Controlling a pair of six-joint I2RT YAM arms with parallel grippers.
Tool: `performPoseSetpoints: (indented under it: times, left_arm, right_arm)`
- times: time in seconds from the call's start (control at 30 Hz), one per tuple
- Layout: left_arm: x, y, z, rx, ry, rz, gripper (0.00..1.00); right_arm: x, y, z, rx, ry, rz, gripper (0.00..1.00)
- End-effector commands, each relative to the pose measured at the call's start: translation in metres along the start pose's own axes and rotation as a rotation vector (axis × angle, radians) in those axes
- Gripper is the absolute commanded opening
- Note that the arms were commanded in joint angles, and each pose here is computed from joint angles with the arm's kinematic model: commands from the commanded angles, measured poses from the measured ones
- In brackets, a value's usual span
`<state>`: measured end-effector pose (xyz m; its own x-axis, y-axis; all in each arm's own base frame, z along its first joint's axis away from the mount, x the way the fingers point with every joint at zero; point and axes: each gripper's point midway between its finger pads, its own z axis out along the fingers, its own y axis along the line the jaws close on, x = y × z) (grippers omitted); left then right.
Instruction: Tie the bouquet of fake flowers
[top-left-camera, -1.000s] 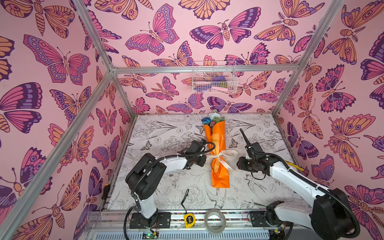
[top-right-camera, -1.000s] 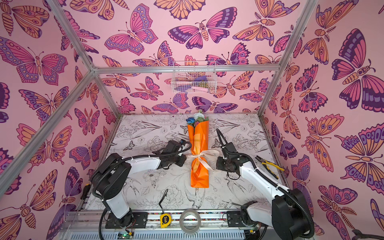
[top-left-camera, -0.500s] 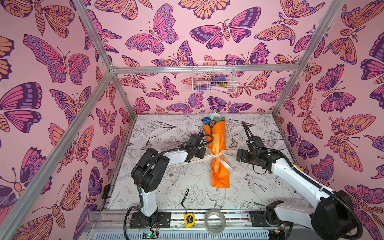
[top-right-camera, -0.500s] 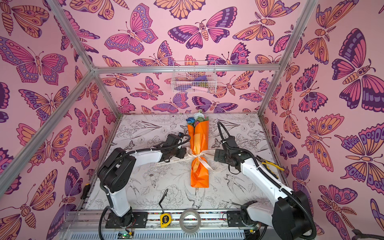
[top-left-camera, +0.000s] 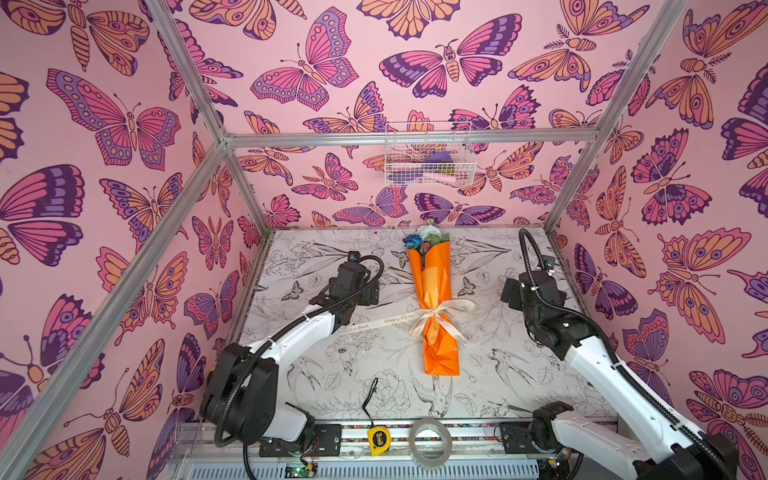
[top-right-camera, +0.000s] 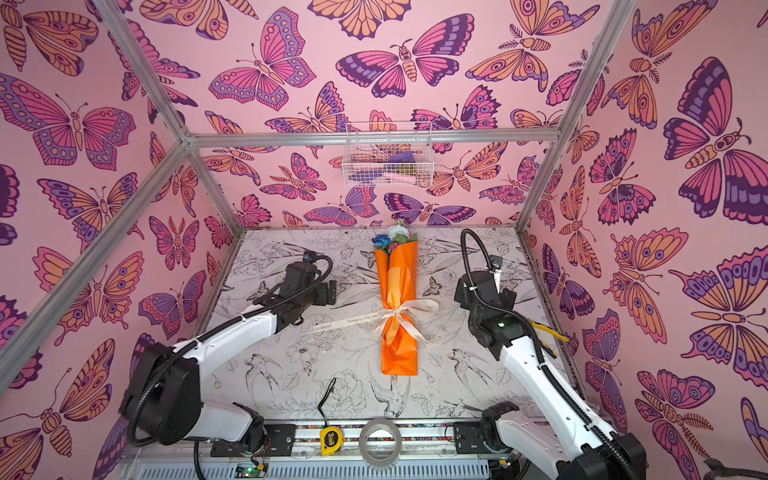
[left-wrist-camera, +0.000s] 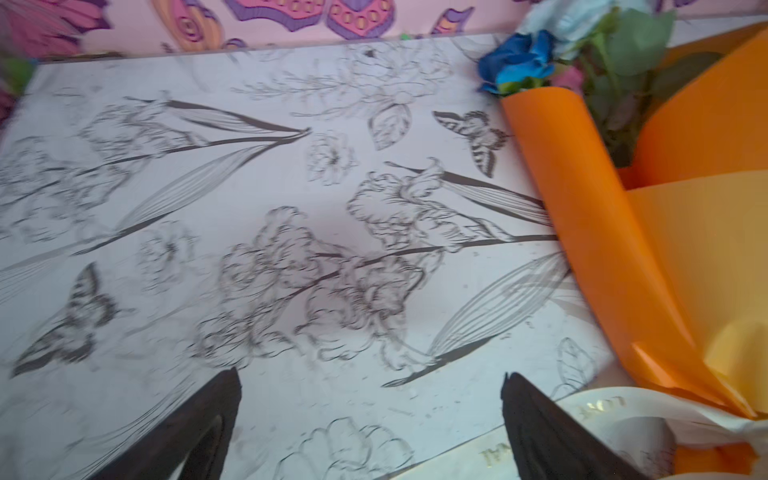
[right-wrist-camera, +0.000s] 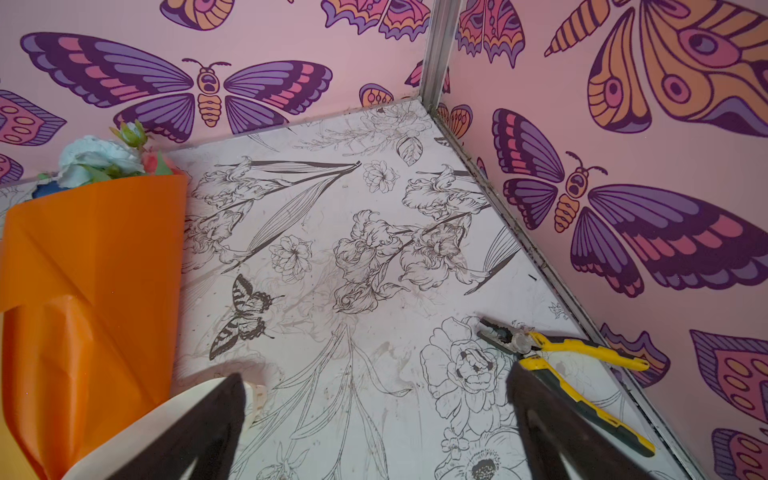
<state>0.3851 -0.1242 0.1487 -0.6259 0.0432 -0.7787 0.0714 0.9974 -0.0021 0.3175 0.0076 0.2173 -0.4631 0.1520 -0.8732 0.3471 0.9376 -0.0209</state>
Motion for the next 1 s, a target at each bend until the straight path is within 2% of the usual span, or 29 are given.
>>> performPoseSetpoints:
  times: [0.0, 0.17, 0.3, 0.4, 0.43, 0.5, 0.63, 0.83, 0.97]
  left_arm:
    - [0.011, 0.059, -0.023, -0.218, -0.016, -0.033, 1.0]
    - [0.005, 0.127, -0.072, -0.425, -0.187, -0.129, 1.0]
    - [0.022, 0.169, -0.096, -0.575, -0.305, -0.169, 1.0]
    - [0.037, 0.184, -0.103, -0.618, -0.371, -0.173, 1.0]
    - [0.037, 0.185, -0.105, -0.614, -0.398, -0.174, 1.0]
    - [0.056, 0.189, -0.1, -0.614, -0.394, -0.156, 1.0]
    - [0.064, 0.188, -0.095, -0.572, -0.409, -0.145, 1.0]
    - [0.059, 0.161, -0.072, -0.389, -0.469, -0.098, 1.0]
    - [0.056, 0.153, -0.06, -0.349, -0.483, -0.063, 1.0]
  right_arm:
    - [-0.01, -0.007, 0.006, 0.046, -0.109, -0.065, 0.99]
    - [-0.007, -0.008, 0.013, 0.067, -0.15, -0.123, 0.99]
    - [-0.007, -0.01, 0.019, 0.093, -0.216, -0.151, 0.99]
    - [0.003, -0.012, 0.027, 0.07, -0.245, -0.144, 0.99]
    - [0.006, -0.013, 0.029, 0.061, -0.249, -0.14, 0.99]
    - [0.014, -0.017, 0.035, 0.053, -0.26, -0.125, 0.99]
    - [0.031, -0.021, 0.041, 0.023, -0.263, -0.115, 0.99]
    - [0.044, -0.019, 0.052, -0.032, -0.243, -0.104, 0.99]
    - [0.047, -0.017, 0.06, -0.039, -0.238, -0.112, 0.99]
